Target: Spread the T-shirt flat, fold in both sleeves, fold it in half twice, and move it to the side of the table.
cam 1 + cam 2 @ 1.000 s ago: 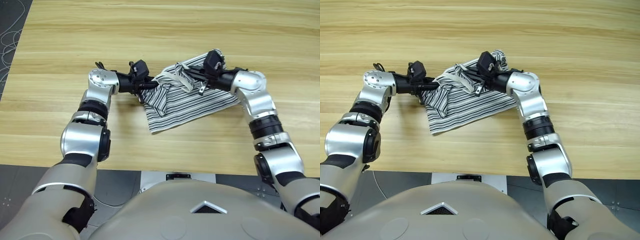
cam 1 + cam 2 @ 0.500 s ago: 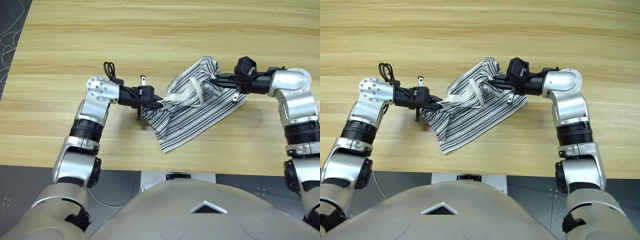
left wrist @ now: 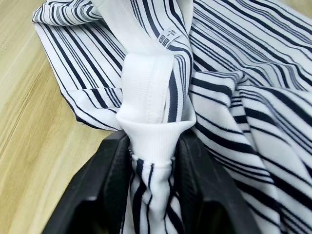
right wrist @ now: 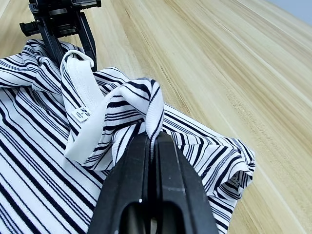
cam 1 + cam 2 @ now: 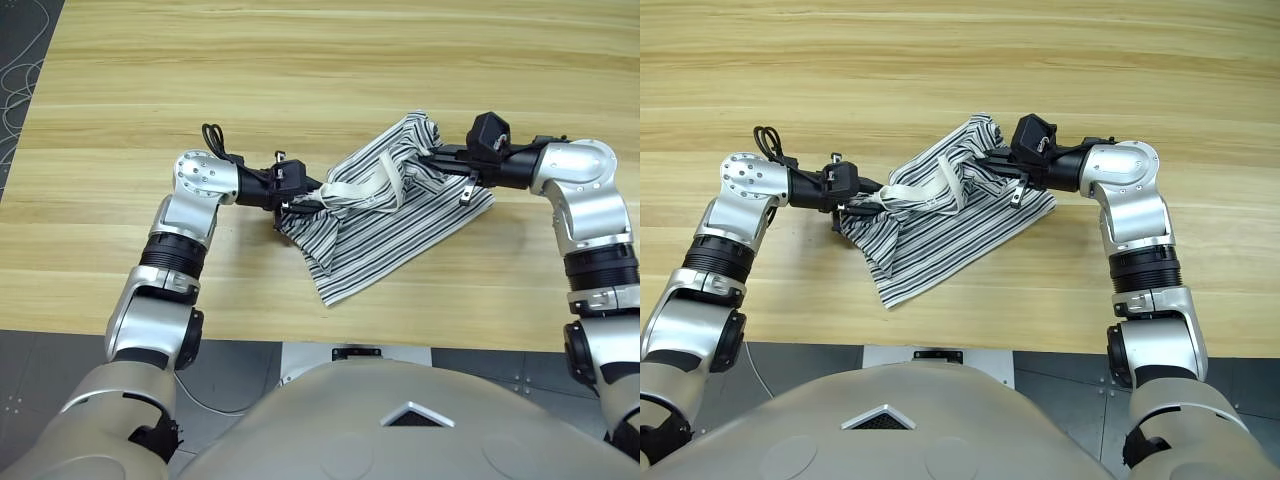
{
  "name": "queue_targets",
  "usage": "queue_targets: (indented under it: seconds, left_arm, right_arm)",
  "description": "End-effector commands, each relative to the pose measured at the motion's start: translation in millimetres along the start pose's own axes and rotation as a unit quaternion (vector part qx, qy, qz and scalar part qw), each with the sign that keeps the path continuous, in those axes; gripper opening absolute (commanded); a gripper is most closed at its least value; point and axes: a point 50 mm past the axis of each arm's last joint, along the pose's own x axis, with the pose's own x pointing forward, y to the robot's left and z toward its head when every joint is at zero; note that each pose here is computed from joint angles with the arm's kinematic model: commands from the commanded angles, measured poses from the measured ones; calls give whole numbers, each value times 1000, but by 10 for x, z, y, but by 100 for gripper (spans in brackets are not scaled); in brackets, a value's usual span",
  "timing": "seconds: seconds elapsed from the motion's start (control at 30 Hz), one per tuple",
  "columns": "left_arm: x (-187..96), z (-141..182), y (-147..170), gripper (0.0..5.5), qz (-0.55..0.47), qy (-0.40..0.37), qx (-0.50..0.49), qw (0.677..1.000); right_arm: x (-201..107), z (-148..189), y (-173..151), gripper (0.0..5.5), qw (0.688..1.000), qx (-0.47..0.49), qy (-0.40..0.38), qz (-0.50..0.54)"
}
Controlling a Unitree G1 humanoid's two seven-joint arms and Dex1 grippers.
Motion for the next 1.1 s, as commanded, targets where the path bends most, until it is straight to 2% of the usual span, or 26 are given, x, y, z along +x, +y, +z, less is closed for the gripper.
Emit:
queue_targets:
  seconds: [0.03, 0.33, 0.6, 0.87, 1.1]
  left_arm:
    - [13, 107, 39, 149, 7, -19, 18, 1000]
    - [10, 310, 35, 149, 13, -71, 17, 997]
    - [80, 146, -52, 149, -3, -43, -7, 999]
    - [73, 152, -51, 25, -15, -52, -33, 998]
    - [49, 195, -21, 12, -12, -65, -35, 997]
  right_arm:
    - [22, -10, 13, 10, 1000, -4, 3, -4]
    - [42, -13, 34, 10, 1000, -4, 3, -4]
    - [74, -3, 54, 10, 1000, -3, -3, -3]
    - [78, -2, 51, 10, 1000, -2, -4, -5]
    - [60, -11, 38, 10, 1000, -3, 1, -6]
